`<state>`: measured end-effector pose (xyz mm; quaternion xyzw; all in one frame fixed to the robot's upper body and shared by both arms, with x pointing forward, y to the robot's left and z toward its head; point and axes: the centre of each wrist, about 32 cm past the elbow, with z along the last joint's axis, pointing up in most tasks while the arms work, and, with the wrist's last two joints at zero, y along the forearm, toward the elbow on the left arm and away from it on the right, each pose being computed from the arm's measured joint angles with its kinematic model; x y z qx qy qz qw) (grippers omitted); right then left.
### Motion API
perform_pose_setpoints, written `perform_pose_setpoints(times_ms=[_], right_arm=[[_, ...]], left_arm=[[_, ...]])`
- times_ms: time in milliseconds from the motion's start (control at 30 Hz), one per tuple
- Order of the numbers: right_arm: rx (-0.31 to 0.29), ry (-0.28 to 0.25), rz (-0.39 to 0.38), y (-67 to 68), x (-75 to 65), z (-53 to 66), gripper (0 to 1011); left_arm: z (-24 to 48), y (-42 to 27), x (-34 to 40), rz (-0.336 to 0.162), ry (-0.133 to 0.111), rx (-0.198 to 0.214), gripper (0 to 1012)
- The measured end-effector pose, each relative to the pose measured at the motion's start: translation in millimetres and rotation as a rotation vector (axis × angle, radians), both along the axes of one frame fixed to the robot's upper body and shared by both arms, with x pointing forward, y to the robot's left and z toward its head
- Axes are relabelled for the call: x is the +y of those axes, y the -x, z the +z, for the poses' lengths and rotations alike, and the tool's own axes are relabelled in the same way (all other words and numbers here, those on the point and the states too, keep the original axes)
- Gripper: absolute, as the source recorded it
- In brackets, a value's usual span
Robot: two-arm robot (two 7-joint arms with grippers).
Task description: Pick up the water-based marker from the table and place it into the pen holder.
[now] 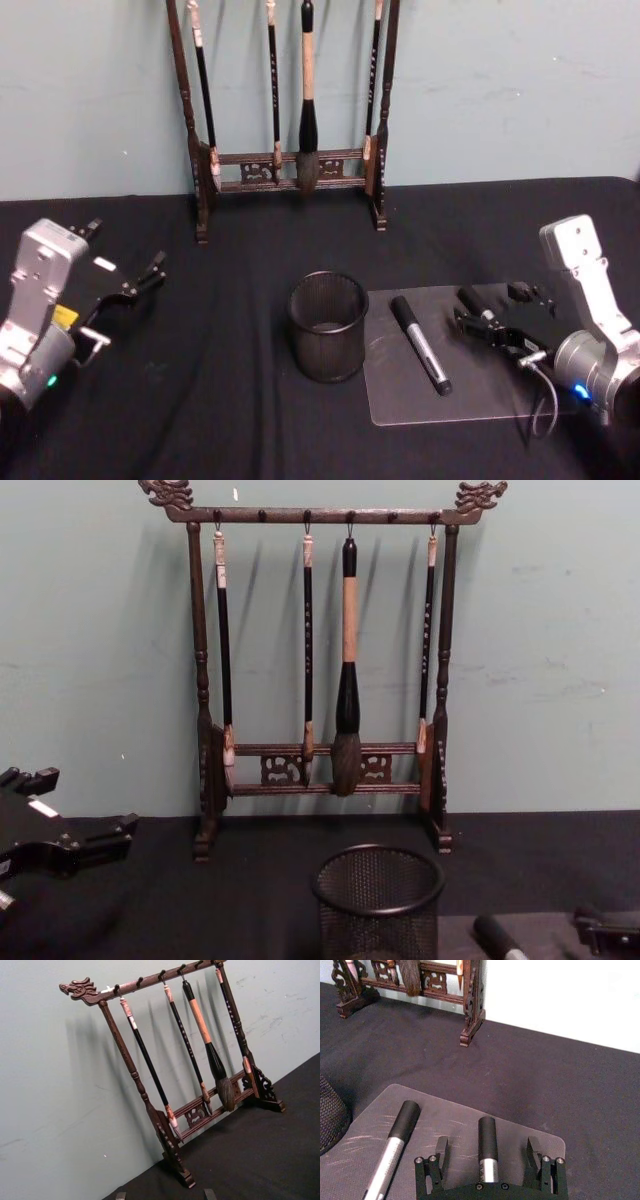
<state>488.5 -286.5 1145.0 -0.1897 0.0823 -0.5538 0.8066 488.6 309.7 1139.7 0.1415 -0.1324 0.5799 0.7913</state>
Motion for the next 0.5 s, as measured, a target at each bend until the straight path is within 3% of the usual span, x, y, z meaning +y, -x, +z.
perform_pose_setpoints(times_ms=[500], right_arm=[[0.002, 0.017, 0.014, -1.0, 1.9, -7.6, 1002]], left_arm=[[0.0, 0.0, 0.0, 0.000, 0.000, 0.000, 1009]])
